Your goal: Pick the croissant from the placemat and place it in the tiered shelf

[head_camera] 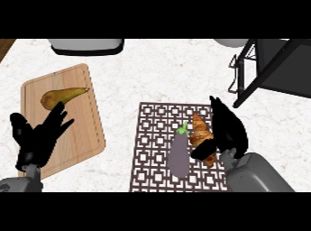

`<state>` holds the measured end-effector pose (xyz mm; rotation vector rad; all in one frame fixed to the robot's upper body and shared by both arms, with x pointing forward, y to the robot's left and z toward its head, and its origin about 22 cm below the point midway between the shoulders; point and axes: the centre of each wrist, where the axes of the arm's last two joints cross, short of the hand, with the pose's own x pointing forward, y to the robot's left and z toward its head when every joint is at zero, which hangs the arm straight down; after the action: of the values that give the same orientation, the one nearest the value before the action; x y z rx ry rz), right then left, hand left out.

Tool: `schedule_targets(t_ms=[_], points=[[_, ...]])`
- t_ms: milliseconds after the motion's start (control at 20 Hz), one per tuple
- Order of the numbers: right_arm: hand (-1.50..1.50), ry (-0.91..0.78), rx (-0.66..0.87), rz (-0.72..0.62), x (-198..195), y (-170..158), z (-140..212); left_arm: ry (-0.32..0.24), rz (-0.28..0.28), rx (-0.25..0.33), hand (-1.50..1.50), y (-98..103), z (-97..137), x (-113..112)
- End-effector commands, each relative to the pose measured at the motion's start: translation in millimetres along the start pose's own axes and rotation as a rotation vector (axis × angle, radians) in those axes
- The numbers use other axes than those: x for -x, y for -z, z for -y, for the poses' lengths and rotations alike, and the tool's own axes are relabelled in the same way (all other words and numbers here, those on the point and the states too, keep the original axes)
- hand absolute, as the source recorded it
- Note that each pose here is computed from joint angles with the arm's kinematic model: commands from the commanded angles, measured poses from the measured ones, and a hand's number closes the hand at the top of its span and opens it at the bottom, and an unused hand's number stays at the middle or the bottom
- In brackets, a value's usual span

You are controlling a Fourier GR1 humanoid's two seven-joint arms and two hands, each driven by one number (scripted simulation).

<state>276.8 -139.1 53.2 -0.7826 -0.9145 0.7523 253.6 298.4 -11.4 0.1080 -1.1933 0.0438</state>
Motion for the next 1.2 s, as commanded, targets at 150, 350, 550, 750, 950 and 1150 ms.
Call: schedule_targets(t_ms=[150,350,550,750,950,1150], points=[[-1.5,0.033,-0.004,-0.006,-13,19,-7,0.001,-0.091,0.031,0.0,-2,6,10],[-1.5,0.03,0.017,0.013,3,19,-25,0.001,-0.07,0.024,0.0,4,14,18],[1.5,-0.133,-0.203,0.084,-4,19,-43,-0.006,-0.064,0.012,0.0,0,2,8],[1.5,-0.089,-0.168,0.164,-12,19,-49,0.008,-0.088,0.019,0.0,11,2,18],[1.5,-0.048,-0.144,0.209,-7,9,-44,-0.006,-0.081,0.006,0.0,-1,22,14],[1.5,-0.016,-0.153,0.225,7,15,-9,-0.01,-0.089,0.021,0.0,2,5,21]])
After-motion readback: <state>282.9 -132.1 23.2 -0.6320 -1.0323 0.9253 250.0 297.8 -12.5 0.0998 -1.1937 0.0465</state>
